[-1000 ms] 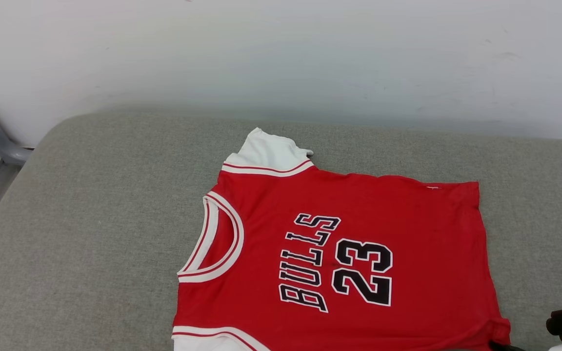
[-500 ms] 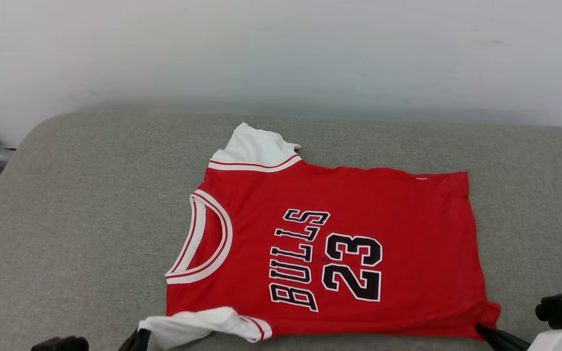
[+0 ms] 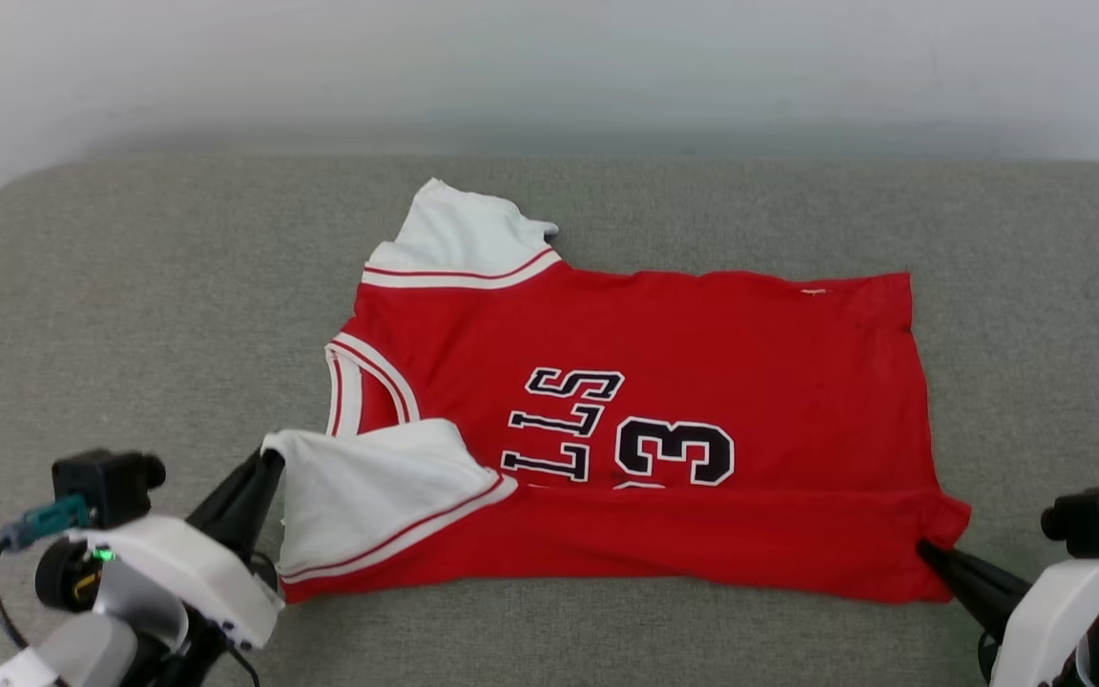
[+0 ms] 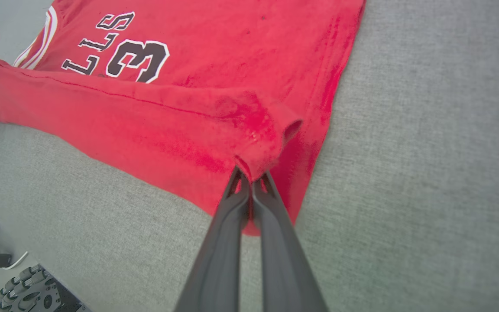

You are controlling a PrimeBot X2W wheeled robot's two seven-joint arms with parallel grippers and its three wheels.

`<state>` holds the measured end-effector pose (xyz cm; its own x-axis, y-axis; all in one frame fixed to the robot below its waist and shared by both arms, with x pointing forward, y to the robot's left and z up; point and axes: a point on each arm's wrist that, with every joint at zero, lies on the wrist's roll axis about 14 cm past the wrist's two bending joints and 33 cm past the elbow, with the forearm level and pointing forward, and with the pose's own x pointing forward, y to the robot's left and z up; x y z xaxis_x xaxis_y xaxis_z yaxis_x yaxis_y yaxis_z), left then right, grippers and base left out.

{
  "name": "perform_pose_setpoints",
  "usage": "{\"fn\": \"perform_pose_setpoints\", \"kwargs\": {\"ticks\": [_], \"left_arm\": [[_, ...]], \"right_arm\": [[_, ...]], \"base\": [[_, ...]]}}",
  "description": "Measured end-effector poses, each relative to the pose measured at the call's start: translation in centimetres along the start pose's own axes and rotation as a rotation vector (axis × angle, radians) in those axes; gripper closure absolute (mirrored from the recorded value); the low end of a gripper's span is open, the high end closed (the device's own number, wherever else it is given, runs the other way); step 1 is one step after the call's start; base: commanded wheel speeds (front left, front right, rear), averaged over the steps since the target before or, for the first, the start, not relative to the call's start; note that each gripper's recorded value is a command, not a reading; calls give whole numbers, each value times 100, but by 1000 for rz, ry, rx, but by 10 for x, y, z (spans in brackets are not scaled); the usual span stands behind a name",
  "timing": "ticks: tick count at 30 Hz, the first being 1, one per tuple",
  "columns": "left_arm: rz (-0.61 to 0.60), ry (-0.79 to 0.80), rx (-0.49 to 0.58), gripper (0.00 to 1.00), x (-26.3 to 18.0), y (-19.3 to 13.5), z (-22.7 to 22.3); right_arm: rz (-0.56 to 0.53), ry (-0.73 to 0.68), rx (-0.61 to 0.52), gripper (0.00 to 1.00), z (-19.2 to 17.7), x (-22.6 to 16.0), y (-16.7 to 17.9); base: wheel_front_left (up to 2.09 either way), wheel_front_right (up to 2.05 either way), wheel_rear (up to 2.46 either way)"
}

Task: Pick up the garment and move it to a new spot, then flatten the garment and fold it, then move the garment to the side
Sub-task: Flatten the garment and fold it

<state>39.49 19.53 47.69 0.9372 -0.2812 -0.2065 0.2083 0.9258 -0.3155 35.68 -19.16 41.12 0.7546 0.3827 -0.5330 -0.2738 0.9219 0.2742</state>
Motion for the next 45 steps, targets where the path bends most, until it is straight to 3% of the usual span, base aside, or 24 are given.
{"fn": "perform_pose_setpoints", "kwargs": {"ticks": [13, 20, 28, 29, 30, 31, 38, 45], "left_arm": [[5, 119, 28, 100, 65, 21, -28], [40, 227, 16, 100, 69, 32, -69], [62, 207, 12, 100, 68, 35, -69], [64, 201, 15, 80, 67, 36, -67], [69, 195, 20, 0, 65, 37, -65], [69, 182, 24, 0, 64, 37, -60], [51, 103, 123, 0, 53, 39, -11], [12, 171, 214, 0, 42, 35, 20]], "right_arm": [[-35, 72, 22, 100, -8, 28, -23], [-35, 99, 27, 100, -15, 35, -26], [-34, 82, 32, 100, -11, 33, -23], [-37, 71, 36, 92, -9, 32, -23], [-41, 60, 40, 56, -7, 31, -24], [-42, 50, 39, 0, -4, 30, -23], [-43, -75, -10, 0, 28, 17, -15], [-47, -145, -48, 0, 48, 7, -10]], "base": [[0, 0, 0], [0, 0, 0], [0, 0, 0], [0, 0, 0], [0, 0, 0], [0, 0, 0], [0, 0, 0], [0, 0, 0]]}}
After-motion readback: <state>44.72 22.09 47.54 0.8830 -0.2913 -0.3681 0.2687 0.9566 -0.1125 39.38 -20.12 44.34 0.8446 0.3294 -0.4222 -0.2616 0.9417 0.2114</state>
